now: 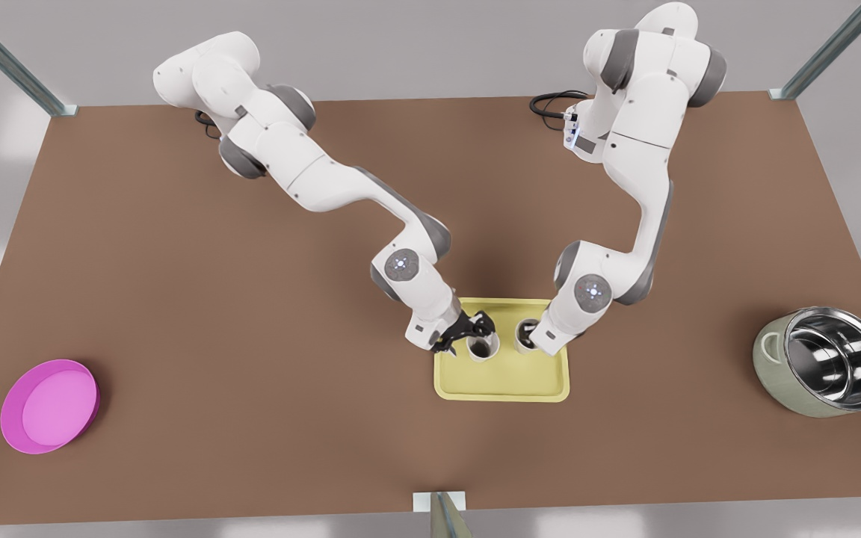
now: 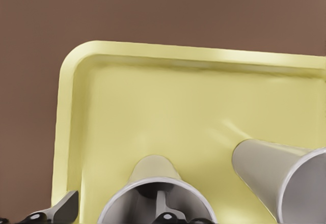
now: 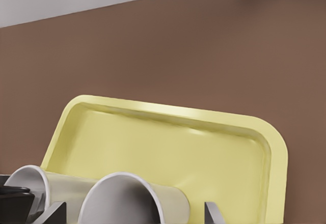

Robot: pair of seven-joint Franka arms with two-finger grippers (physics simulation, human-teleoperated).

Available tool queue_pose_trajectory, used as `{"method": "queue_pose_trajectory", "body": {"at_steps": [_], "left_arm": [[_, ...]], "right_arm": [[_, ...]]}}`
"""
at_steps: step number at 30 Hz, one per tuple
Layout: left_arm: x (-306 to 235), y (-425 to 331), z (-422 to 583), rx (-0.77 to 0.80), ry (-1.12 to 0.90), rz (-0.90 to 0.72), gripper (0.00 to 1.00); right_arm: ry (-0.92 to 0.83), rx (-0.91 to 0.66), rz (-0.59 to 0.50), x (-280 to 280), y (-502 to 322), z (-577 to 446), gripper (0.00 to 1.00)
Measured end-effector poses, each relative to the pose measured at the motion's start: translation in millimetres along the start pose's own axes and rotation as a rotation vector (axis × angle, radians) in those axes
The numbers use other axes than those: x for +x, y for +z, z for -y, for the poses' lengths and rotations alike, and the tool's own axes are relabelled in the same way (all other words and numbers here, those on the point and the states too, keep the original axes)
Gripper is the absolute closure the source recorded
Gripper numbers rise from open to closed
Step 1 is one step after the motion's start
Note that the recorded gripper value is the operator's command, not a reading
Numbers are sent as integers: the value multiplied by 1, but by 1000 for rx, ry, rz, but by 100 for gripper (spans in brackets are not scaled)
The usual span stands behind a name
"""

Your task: Use the left arm to pick up the white IKEA cup from the tray and place it on the middle-left position; use the right arm to pick up the white IKEA cup from the tray and place it on the middle-right position

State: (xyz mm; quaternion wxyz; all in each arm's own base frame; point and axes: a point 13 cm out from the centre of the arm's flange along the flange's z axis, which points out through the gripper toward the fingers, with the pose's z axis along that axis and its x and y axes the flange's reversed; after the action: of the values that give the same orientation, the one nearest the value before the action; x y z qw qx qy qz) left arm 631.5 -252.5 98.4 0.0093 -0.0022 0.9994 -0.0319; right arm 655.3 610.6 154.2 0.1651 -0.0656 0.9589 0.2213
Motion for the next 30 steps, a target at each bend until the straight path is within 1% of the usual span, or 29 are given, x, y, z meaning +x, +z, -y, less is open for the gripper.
{"method": "queue_pose_trajectory", "body": {"at_steps": [1,3,5,9,12,15,17,18,19,20,22,23,24,30], "left_arm": [[-2,-2,1,3,-3,8,48],[-5,-5,3,7,-10,21,55],[-6,-6,4,10,-16,29,58],[-7,-8,8,14,-24,39,77],[-10,-16,10,16,-34,49,80],[-19,-45,-3,9,-57,69,80],[-34,-71,-54,-11,-115,71,80],[-40,-77,-90,-21,-151,62,80],[-44,-79,-126,-29,-184,49,80],[-46,-78,-162,-37,-214,36,80],[-46,-67,-214,-46,-240,12,80],[-45,-57,-221,-47,-229,4,80],[-46,-51,-224,-46,-214,7,80],[-67,-35,-226,-28,-128,70,80]], "right_arm": [[7,0,3,0,1,0,0],[6,11,7,0,2,2,0],[11,26,5,0,3,9,0],[22,55,-29,14,18,23,0],[25,68,-50,25,27,27,0],[26,77,-72,37,35,29,0],[25,82,-86,45,39,29,17],[27,83,-90,47,40,30,38],[28,84,-91,48,41,31,56],[29,83,-93,48,41,31,86],[27,73,-96,49,40,28,100],[23,64,-97,48,39,26,100],[19,60,-97,48,39,26,95],[5,66,-81,37,31,29,95]]}}
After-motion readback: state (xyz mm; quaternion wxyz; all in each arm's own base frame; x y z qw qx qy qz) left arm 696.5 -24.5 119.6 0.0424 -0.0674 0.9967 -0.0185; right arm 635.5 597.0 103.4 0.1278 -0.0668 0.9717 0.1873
